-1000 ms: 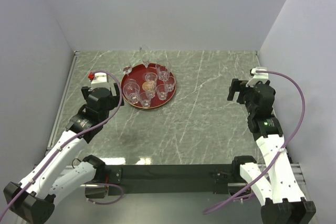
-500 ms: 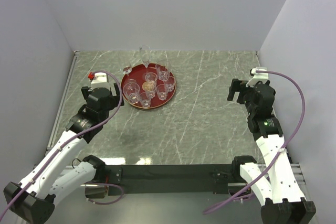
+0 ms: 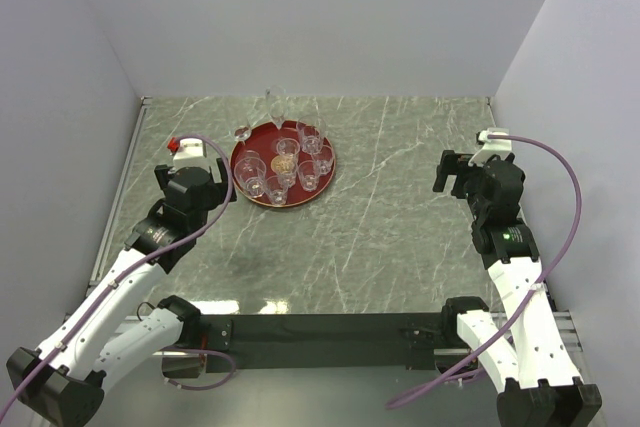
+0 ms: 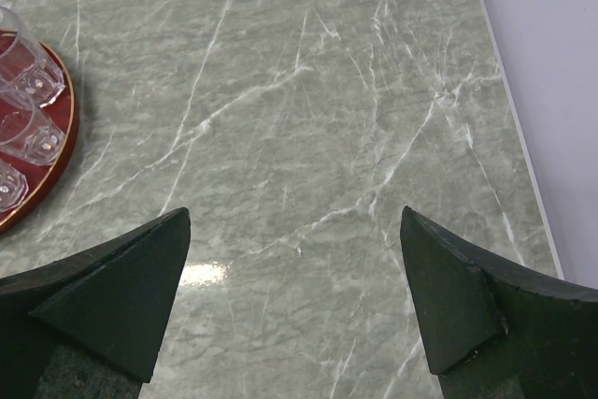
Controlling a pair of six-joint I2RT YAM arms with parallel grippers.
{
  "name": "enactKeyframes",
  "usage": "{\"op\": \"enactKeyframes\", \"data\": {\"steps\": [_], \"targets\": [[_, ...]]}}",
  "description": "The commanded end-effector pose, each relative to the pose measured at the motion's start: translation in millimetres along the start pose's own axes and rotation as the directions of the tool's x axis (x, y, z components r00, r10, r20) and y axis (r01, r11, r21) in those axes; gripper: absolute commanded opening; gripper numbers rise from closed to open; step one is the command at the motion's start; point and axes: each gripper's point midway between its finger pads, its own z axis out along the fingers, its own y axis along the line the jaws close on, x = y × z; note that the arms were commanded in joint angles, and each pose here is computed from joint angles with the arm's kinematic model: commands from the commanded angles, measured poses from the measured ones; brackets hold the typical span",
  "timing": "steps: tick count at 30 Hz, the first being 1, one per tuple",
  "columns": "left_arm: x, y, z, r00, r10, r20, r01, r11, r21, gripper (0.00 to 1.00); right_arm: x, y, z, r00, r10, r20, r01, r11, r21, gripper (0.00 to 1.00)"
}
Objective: Place the glasses into the tray
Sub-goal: Place the glass into the tray
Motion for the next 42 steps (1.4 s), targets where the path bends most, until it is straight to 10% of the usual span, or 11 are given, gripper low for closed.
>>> {"op": "enactKeyframes", "data": {"steps": [1, 42], "targets": [[-11.4, -1.3, -1.9, 0.999, -0.025, 0.044, 0.024, 1.0, 0.014, 0.99, -12.6, -1.3, -1.3, 0.998, 0.006, 0.057, -0.006, 1.0, 0.002, 0.99], [-11.2, 0.0, -1.7, 0.999, -0.026, 0.045, 0.025, 1.0, 0.01, 0.99, -11.3, -0.2, 0.1, 0.998, 0.006, 0.055, -0.006, 1.0, -0.004, 0.99]]}}
